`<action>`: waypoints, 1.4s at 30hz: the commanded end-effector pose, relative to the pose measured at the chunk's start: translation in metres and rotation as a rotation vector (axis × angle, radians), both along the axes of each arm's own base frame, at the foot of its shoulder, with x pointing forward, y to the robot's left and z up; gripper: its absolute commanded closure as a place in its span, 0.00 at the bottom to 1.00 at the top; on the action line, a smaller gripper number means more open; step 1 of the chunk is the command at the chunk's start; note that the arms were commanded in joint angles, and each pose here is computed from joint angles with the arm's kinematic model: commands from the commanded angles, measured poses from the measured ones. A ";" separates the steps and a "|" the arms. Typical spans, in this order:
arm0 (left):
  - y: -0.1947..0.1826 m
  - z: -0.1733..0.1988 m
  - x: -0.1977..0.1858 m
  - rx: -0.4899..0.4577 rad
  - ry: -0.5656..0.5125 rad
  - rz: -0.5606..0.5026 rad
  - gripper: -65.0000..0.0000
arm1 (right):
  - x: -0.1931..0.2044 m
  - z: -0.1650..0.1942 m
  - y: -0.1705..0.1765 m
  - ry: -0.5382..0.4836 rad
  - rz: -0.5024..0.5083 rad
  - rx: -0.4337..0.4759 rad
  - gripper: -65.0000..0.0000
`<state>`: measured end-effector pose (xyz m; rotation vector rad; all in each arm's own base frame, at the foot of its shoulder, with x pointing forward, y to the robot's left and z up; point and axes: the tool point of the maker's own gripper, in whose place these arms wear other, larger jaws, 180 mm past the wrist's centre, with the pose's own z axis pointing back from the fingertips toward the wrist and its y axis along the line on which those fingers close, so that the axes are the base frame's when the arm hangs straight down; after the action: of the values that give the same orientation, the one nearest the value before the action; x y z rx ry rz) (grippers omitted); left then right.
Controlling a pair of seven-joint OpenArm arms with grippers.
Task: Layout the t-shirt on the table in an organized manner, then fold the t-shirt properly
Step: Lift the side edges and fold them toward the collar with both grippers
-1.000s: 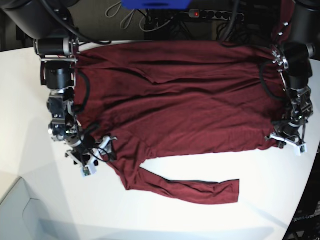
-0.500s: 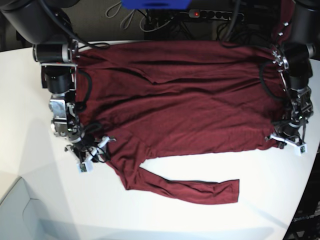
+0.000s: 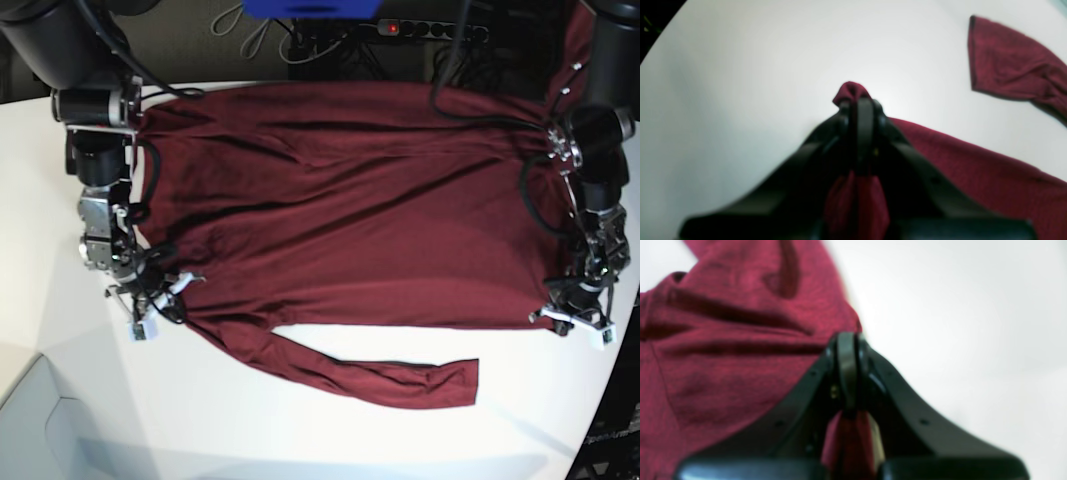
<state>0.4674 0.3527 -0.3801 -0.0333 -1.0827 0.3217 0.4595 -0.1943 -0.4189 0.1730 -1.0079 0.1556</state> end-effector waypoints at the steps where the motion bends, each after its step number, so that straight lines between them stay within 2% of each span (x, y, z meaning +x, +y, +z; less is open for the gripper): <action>1: 0.003 0.026 0.016 0.009 -0.078 0.003 1.00 | 0.015 0.023 -0.017 -0.063 -0.038 0.000 1.00; 4: 0.001 0.032 0.021 0.007 -0.092 0.001 1.00 | 0.014 0.027 -0.035 -0.078 -0.110 0.036 1.00; 7: 0.001 0.032 0.021 0.007 -0.092 0.001 1.00 | 0.012 0.030 -0.053 -0.086 -0.146 0.035 1.00; 15: 0.000 0.039 0.026 0.001 -0.106 0.002 1.00 | 0.006 0.031 -0.057 -0.096 -0.146 0.019 1.00; 21: -0.014 0.037 0.030 -0.018 -0.111 -0.012 1.00 | -0.007 0.058 -0.036 -0.210 -0.096 -0.021 1.00; 28: -0.024 0.059 0.039 0.012 -0.181 -0.033 1.00 | -0.024 0.082 -0.021 -0.298 -0.058 -0.051 1.00; 33: -0.025 0.061 0.033 0.035 -0.162 -0.050 1.00 | -0.038 0.099 0.002 -0.331 0.046 -0.052 1.00; 42: -0.021 0.069 0.013 -0.052 -0.199 -0.029 1.00 | -0.076 0.124 0.018 -0.379 0.128 -0.127 1.00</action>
<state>0.4705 0.3230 -0.3367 -0.1343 -1.1987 0.3265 0.3756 -0.1758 -0.3167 0.0884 -1.2871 0.3747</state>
